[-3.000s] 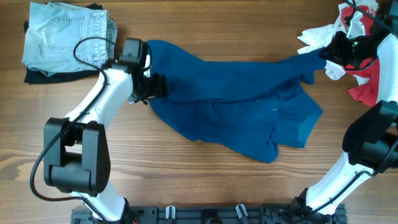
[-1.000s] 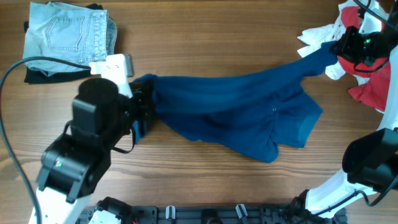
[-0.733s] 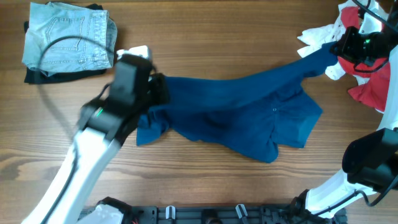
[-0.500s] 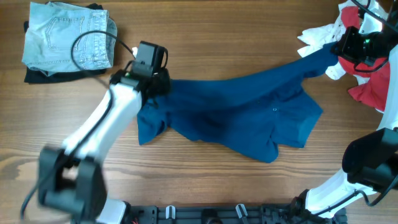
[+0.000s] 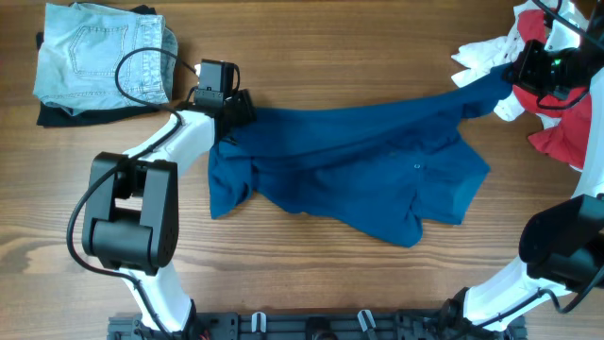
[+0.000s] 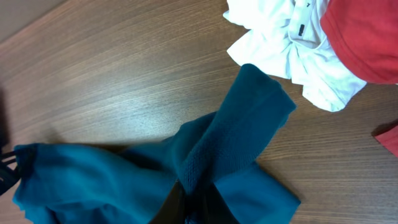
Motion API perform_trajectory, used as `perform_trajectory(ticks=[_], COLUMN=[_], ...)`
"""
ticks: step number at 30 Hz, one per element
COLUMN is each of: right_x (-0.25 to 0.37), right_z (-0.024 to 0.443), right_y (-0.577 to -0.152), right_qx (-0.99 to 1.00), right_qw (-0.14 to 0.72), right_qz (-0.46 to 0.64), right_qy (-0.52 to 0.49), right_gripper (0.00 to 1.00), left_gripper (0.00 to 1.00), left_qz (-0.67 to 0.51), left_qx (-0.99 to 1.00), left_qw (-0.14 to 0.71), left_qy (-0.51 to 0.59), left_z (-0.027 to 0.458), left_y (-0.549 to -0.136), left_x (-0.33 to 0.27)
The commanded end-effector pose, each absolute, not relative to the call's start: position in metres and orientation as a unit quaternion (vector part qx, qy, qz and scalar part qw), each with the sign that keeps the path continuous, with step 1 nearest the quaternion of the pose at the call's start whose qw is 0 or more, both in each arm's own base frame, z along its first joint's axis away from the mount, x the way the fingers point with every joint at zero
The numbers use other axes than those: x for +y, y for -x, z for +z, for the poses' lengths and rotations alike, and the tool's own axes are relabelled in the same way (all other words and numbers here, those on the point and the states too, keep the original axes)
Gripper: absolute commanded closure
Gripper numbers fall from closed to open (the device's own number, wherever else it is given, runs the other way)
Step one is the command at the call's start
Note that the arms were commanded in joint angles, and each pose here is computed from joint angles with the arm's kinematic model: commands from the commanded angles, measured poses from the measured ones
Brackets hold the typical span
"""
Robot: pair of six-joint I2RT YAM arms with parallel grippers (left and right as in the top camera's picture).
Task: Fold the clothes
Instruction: 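Pull the shirt's left edge leftward with the left gripper to spread it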
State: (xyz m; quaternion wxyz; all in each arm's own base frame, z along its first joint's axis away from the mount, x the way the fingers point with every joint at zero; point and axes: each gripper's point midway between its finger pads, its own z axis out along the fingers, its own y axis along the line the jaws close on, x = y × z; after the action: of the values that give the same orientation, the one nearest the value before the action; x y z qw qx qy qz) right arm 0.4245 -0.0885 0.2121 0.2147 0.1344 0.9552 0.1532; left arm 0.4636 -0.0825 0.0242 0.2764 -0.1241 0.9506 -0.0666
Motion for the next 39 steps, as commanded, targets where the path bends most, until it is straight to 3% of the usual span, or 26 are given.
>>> perform_trajectory(ticks=[1,6,10,28,32,39], right_x=[-0.09,-0.09,-0.09,-0.088,-0.089,-0.09], right_z=[0.214,0.21,0.205,0.201,0.202,0.203], right_y=[-0.426,-0.427,-0.429,-0.429,-0.43,-0.432], right_qx=[0.955,0.956,0.957,0.958,0.958,0.957], right_qw=[0.219,0.215,0.21,0.204,0.206,0.211], right_qz=[0.146,0.147,0.148,0.149,0.149,0.148], right_qy=[-0.135,-0.136,-0.136,-0.134,-0.134,-0.133], right_gripper=[0.94,0.93,0.93,0.89,0.89,0.87], left_gripper=[0.0,0.0,0.0,0.15,0.23,0.52], left_qz=[-0.069,-0.071,-0.072,-0.045,-0.062,-0.068], left_qx=[0.942,0.941,0.955,0.993,0.992,0.993], left_qw=[0.308,0.312,0.281,0.111,0.106,0.093], left_qy=[0.115,0.114,0.065,-0.005,-0.007,-0.011], left_z=[0.07,0.126,0.144,0.036,0.036,0.035], left_y=[-0.468,-0.443,-0.408,-0.378,-0.376,-0.37], left_x=[-0.08,-0.075,-0.077,-0.078,-0.084,-0.088])
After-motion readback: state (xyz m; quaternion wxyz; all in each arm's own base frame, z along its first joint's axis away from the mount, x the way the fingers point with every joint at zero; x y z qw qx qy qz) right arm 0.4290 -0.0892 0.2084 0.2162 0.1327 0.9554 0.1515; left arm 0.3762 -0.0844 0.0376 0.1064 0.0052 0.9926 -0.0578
